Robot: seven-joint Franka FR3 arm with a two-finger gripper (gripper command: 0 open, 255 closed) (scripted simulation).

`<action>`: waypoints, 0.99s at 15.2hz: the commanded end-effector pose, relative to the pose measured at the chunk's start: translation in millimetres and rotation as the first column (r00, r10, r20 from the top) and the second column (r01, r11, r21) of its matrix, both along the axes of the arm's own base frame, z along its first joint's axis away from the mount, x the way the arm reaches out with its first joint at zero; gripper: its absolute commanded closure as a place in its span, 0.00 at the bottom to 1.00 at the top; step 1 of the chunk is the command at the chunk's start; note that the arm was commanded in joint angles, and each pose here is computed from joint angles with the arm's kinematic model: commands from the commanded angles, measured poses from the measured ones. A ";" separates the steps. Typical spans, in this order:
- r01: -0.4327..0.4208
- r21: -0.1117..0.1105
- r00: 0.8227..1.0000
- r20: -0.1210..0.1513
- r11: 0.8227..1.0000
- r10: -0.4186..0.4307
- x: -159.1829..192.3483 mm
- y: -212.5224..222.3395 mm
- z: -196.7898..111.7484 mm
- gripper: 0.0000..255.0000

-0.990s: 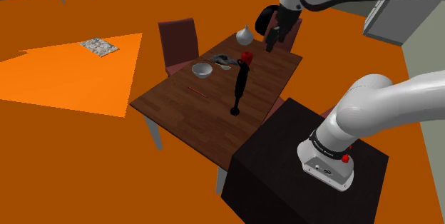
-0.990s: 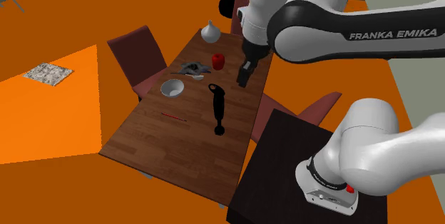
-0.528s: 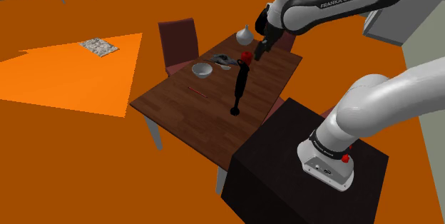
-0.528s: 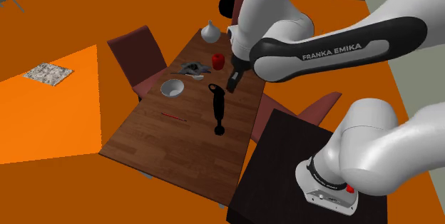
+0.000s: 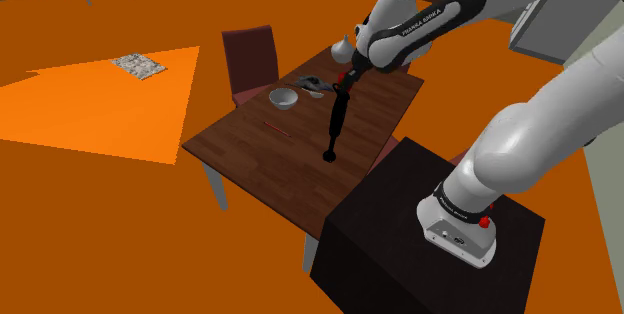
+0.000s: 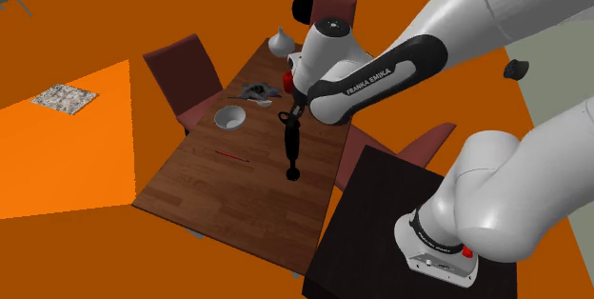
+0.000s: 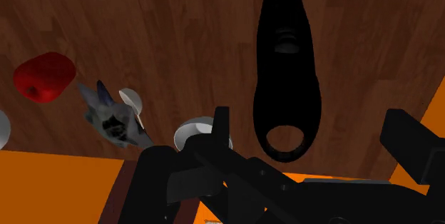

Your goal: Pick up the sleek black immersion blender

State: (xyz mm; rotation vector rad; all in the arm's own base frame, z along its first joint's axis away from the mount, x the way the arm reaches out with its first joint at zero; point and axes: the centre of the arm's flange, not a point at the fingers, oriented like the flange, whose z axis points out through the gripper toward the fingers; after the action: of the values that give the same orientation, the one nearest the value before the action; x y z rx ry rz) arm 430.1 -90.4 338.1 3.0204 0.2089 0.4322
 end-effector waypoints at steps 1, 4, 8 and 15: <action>-0.014 -0.003 1.000 0.025 1.000 0.014 11.5 -7.2 -20.0 0.00; -0.014 -0.003 1.000 0.025 1.000 0.014 11.5 -7.3 -35.9 0.00; -0.014 -0.003 1.000 0.025 1.000 0.014 11.5 -7.3 -57.0 0.00; -0.014 -0.003 1.000 0.025 1.000 0.014 11.8 -7.5 -60.4 1.00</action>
State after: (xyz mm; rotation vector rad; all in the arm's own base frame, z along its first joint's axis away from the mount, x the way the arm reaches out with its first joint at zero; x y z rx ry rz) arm 442.1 -97.8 278.3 3.0108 0.2288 0.4719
